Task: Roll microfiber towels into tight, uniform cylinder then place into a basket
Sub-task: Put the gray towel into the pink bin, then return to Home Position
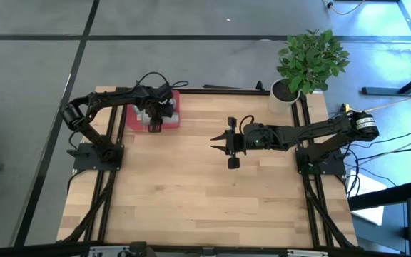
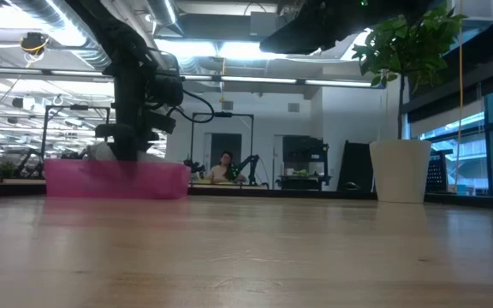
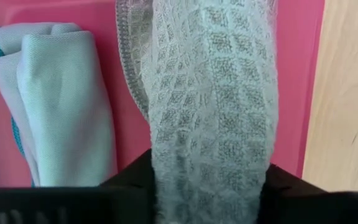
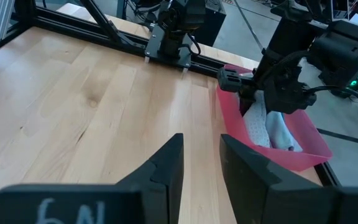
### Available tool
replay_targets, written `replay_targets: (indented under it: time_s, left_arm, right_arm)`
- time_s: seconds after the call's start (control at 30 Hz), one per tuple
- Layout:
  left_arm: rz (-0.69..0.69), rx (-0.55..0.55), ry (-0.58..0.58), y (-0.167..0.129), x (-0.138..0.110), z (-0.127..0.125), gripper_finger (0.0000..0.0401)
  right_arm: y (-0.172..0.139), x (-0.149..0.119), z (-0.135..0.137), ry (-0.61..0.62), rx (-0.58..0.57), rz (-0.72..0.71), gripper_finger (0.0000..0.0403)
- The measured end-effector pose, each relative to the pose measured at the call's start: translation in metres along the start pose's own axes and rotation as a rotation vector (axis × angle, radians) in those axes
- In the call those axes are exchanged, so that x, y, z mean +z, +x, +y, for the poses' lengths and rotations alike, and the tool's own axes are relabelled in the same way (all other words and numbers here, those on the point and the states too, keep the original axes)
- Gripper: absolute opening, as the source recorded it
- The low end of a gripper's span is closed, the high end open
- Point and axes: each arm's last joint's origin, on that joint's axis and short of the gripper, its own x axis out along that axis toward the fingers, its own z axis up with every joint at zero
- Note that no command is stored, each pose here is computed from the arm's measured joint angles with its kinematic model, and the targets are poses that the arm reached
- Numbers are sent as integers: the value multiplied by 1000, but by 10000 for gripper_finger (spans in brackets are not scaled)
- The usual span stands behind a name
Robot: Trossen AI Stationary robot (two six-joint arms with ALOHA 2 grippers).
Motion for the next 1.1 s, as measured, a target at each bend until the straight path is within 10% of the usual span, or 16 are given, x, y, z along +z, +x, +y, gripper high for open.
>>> replay_targets:
  time_s: [0.63, 1.1]
  left_arm:
    - [53, 59, -51, -13, 4, 6, 369]
    - [-174, 66, -229, -123, 13, -2, 393]
  right_arm:
    - [0, 0, 0, 0, 0, 0, 106]
    - [0, 0, 0, 0, 0, -1, 106]
